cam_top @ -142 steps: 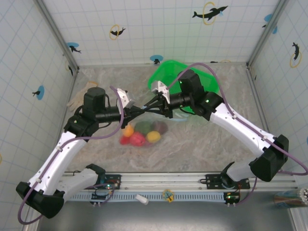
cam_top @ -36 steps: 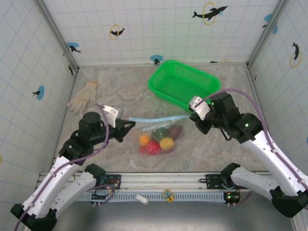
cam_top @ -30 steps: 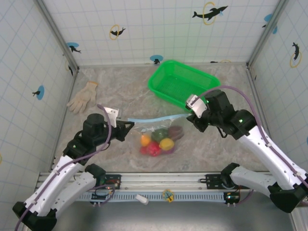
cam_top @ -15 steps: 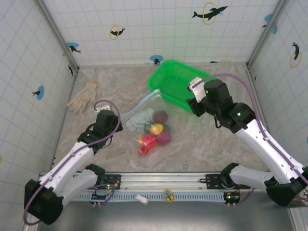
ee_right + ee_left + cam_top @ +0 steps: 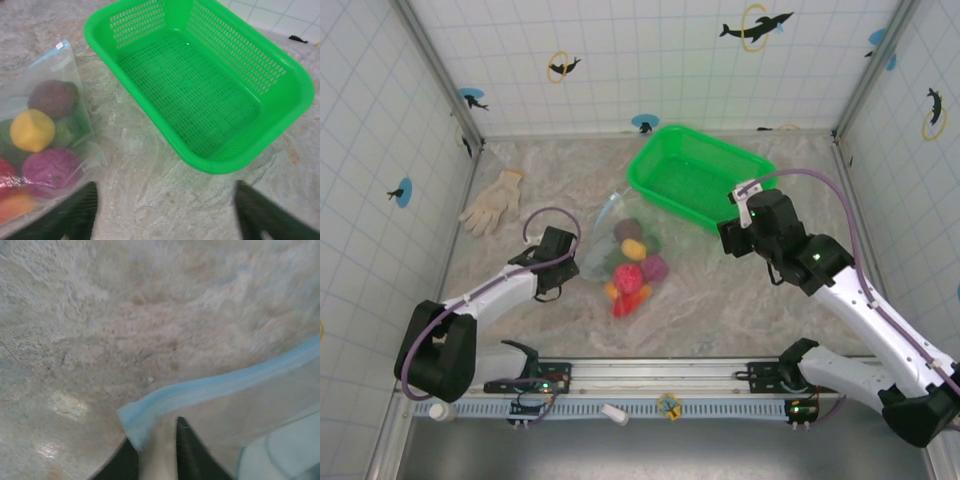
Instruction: Place the food in the zip-top bag and seal the zipper
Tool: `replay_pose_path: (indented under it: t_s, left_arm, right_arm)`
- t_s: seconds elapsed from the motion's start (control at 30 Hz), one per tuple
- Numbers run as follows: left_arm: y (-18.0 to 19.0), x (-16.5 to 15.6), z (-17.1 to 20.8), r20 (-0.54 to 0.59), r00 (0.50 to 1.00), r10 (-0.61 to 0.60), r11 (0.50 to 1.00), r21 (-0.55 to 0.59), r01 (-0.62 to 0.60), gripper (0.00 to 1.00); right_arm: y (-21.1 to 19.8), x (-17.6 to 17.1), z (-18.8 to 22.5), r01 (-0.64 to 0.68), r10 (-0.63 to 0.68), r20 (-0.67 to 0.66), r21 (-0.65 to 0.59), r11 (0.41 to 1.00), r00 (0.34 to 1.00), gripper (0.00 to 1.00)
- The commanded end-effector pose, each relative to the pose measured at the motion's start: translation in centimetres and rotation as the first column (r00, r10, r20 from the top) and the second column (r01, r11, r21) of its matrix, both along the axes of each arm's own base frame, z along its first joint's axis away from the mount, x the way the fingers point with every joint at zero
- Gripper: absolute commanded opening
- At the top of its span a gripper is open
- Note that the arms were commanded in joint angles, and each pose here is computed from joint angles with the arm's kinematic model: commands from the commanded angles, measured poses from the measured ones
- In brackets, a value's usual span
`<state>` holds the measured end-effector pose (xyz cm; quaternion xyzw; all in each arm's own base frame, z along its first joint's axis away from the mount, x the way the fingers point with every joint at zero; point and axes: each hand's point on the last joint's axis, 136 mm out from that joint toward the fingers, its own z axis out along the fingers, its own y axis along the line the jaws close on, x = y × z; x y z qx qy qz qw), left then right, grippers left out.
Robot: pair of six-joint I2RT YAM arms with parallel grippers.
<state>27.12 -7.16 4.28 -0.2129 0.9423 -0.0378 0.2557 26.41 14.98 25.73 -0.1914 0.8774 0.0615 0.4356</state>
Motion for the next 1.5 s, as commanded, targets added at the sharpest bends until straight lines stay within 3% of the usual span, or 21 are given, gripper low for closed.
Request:
replay_pose_path:
  t_s: [0.0, 0.07, 0.13, 0.23, 0.33, 0.4, 0.57, 0.7, 0.77, 0.93, 1.0, 1.1, 1.17, 1.23, 1.3, 1.47]
  left_arm:
    - [0.5, 1.9, 4.4, 0.118, 0.993, 0.013, 1.000, 0.018, -0.016, 0.50]
    - [1.3, 1.6, 6.1, 0.162, 0.987, 0.013, 0.999, 0.047, -0.021, 0.70]
    - [1.9, 1.2, 7.9, 0.214, 0.977, -0.009, 0.997, 0.075, -0.007, 0.97]
    - [2.7, 0.7, 9.6, 0.268, 0.959, -0.085, 0.987, 0.152, 0.046, 0.97]
    - [3.4, 0.3, 10.3, 0.291, 0.949, -0.124, 0.976, 0.208, 0.064, 0.98]
    - [4.2, 0.3, 10.5, 0.337, 0.937, -0.089, 0.975, 0.224, 0.012, 0.98]
    - [3.4, 1.6, 11.5, 0.524, 0.820, -0.230, 0.951, 0.299, 0.075, 0.97]
    - [4.1, 1.8, 8.1, 0.498, 0.803, -0.328, 0.896, 0.434, 0.096, 0.98]
    - [5.5, 1.4, 6.0, 0.466, 0.825, -0.321, 0.875, 0.478, 0.070, 0.98]
    - [7.5, 0.4, 2.2, 0.462, 0.837, -0.294, 0.885, 0.462, 0.056, 0.98]
    - [9.4, -0.3, 0.9, 0.465, 0.860, -0.211, 0.901, 0.433, -0.014, 0.98]
    - [10.4, -0.5, 0.1, 0.498, 0.853, -0.158, 0.927, 0.372, -0.045, 0.98]
    - [9.4, 0.5, 0.9, 0.520, 0.820, -0.241, 0.918, 0.396, 0.018, 0.98]
    - [9.3, 1.1, 2.1, 0.570, 0.781, -0.255, 0.915, 0.404, 0.004, 0.98]
    - [9.8, 1.5, 2.7, 0.590, 0.772, -0.235, 0.910, 0.412, -0.038, 0.98]
    - [8.9, 3.0, 3.2, 0.596, 0.744, -0.300, 0.898, 0.441, 0.009, 0.97]
  right_arm:
    - [-0.9, 0.2, 0.8, 0.051, -0.052, 0.024, 0.045, 0.998, 0.998, 0.98]
    - [-1.1, 0.1, 0.5, 0.051, -0.052, 0.015, 0.044, 0.998, 0.999, 0.99]
    - [-1.0, -0.1, 0.2, 0.036, -0.036, 0.003, 0.041, 0.999, 0.999, 0.98]
    - [-0.8, -0.9, -0.2, -0.015, 0.015, -0.026, 0.017, 1.000, 1.000, 0.99]
    - [-2.4, -1.6, -1.8, 0.026, -0.026, -0.027, -0.029, 0.999, 0.999, 0.98]
    - [-2.5, -2.3, -2.6, -0.016, 0.016, 0.003, -0.028, 0.999, 1.000, 0.98]
    - [-3.0, -2.2, -5.5, -0.025, 0.027, 0.066, -0.034, 0.999, 0.997, 0.98]
    - [-2.9, -1.7, -9.9, -0.043, 0.043, 0.008, -0.059, 0.997, 0.999, 0.98]
    - [-3.3, -1.1, -11.7, -0.028, 0.028, -0.004, -0.067, 0.997, 1.000, 0.98]
    - [-5.3, -0.2, -15.6, 0.046, -0.047, -0.018, -0.012, 0.999, 0.999, 0.98]
    - [-6.1, 0.0, -17.0, 0.060, -0.060, -0.007, -0.005, 0.998, 0.998, 0.98]
    - [-8.2, 0.5, -19.5, 0.145, -0.145, -0.037, -0.011, 0.989, 0.989, 0.98]
    - [-9.0, 1.0, -20.2, 0.185, -0.185, -0.023, 0.023, 0.982, 0.982, 0.98]
    - [-9.3, 1.3, -20.9, 0.180, -0.180, -0.006, 0.057, 0.982, 0.984, 0.98]
    - [-10.2, 1.5, -21.6, 0.219, -0.220, -0.005, 0.072, 0.973, 0.976, 0.98]
    - [-13.0, 2.7, -21.4, 0.314, -0.326, 0.069, 0.147, 0.938, 0.943, 0.98]
